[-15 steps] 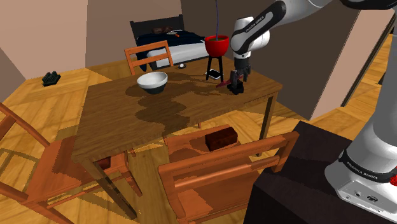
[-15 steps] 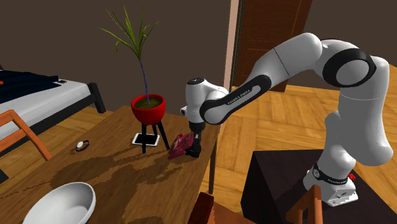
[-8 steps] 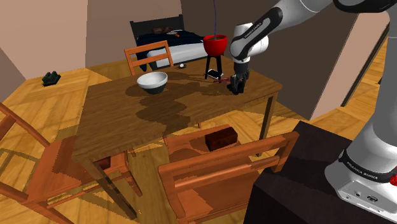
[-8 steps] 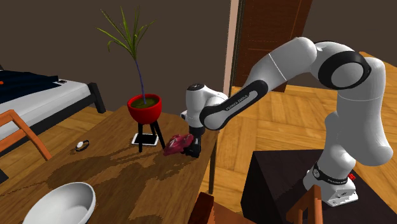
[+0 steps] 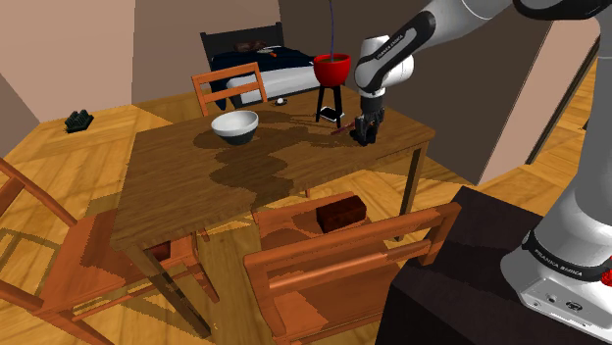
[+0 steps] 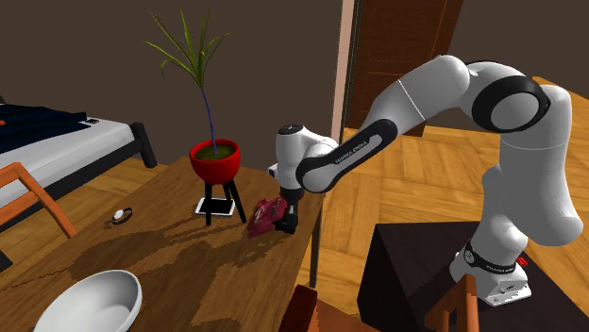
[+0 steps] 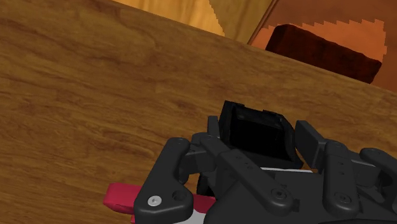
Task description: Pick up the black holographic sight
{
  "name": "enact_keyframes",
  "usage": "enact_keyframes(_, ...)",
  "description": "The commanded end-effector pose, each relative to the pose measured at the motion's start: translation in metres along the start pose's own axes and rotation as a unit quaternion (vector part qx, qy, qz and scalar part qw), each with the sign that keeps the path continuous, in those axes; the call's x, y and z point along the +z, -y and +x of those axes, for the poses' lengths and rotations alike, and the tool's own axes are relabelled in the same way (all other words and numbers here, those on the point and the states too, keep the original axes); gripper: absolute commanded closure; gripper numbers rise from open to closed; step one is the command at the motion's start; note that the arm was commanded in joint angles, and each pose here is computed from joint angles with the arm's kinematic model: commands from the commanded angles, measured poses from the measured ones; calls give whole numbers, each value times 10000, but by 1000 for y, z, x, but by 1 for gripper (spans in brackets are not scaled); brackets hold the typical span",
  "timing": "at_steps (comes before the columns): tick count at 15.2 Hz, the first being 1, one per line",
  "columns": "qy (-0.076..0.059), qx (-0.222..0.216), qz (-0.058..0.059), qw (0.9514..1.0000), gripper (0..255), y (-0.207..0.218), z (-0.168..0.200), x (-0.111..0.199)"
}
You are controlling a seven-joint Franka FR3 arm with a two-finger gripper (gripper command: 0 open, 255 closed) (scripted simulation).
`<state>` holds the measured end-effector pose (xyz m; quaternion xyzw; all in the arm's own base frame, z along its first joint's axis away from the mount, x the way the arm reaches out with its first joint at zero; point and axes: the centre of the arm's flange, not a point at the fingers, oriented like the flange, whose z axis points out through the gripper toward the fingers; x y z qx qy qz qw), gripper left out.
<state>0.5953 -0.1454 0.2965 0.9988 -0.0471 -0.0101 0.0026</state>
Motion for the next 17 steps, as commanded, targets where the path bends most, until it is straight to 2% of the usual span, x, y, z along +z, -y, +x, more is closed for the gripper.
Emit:
enact_keyframes(1,24,-3,1,10000,255,0,-1,-4)
enact_keyframes(15,24,-3,1,10000,255,0,-2,-78)
enact_keyframes(17,24,-3,1,10000,255,0,-2,-79)
